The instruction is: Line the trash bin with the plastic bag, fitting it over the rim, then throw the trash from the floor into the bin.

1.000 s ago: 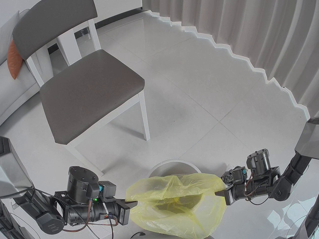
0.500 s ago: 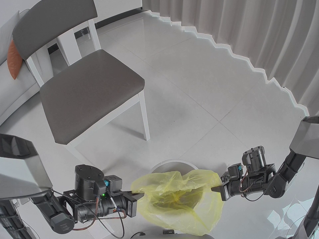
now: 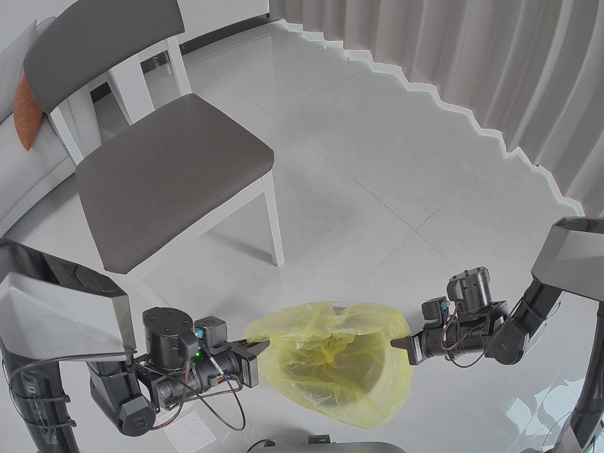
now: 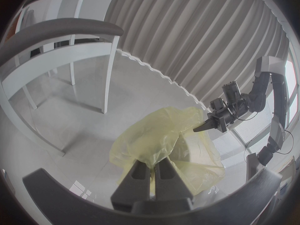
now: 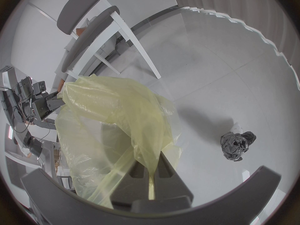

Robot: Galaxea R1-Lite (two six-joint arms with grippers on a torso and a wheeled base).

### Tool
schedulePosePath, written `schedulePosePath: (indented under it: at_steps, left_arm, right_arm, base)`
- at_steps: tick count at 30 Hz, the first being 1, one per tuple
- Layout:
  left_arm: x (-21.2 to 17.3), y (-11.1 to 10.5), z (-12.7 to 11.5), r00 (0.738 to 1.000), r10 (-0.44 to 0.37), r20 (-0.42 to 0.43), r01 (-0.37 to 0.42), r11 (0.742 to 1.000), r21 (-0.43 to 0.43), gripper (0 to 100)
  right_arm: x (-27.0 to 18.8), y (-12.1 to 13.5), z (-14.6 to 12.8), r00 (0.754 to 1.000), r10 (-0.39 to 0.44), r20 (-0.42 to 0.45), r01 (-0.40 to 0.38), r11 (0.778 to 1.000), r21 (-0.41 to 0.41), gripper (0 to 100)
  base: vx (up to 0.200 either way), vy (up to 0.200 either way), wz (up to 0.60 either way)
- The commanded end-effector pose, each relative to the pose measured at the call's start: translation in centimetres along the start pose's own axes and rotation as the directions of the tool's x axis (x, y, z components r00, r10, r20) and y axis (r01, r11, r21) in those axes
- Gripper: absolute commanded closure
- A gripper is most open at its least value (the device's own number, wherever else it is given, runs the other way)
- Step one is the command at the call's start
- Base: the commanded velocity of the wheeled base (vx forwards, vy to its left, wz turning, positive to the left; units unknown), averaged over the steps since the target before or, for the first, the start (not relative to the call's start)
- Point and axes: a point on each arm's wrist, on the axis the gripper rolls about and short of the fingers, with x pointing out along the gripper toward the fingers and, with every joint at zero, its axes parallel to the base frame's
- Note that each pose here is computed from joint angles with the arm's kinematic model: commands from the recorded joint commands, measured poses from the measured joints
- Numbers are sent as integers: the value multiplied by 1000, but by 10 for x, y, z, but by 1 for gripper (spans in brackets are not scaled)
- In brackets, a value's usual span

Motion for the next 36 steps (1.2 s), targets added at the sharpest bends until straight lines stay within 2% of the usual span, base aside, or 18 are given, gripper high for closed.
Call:
schedulePosePath:
  at_steps: [1, 6, 9, 13, 18, 23, 29, 36]
  left_arm:
    - [-12, 1, 14, 998, -2, 58, 2, 1000, 0, 100]
    - [-15, 1, 11, 999, 0, 45, 0, 1000, -2, 100]
    - [-13, 1, -2, 1000, 1, -4, -1, 1000, -6, 100]
    - [-7, 3, -6, 1000, 1, 2, -1, 1000, -5, 100]
    - [4, 9, -10, 1000, 9, 7, -9, 1000, -10, 100]
    - [5, 13, -5, 999, 19, 28, -19, 1000, -13, 100]
    - [5, 22, 15, 993, 32, 116, -30, 999, -15, 100]
    - [5, 27, 17, 992, 41, 123, -38, 999, -22, 100]
  right_arm:
    - [-12, 2, 11, 998, 12, 56, -11, 1000, -12, 100]
    - [-15, 2, 11, 998, 11, 61, -11, 1000, -11, 100]
    - [-13, 0, 4, 999, 9, 35, -8, 1000, -5, 100]
    - [-9, -1, 1, 999, 8, 31, -8, 1000, -2, 100]
    - [3, -6, 1, 997, 11, 73, -10, 1000, -18, 100]
    - [10, -9, -2, 994, 15, 105, -12, 999, -30, 100]
    - [11, -14, 1, 987, 8, 160, -2, 999, -39, 100]
    - [18, -18, -3, 987, 7, 160, 0, 999, -41, 100]
  base:
    - [0, 0, 0]
    - [0, 0, 0]
    - [0, 0, 0]
    - [0, 0, 0]
    - [0, 0, 0]
    - [0, 0, 0]
    - [0, 0, 0]
    - [0, 0, 0]
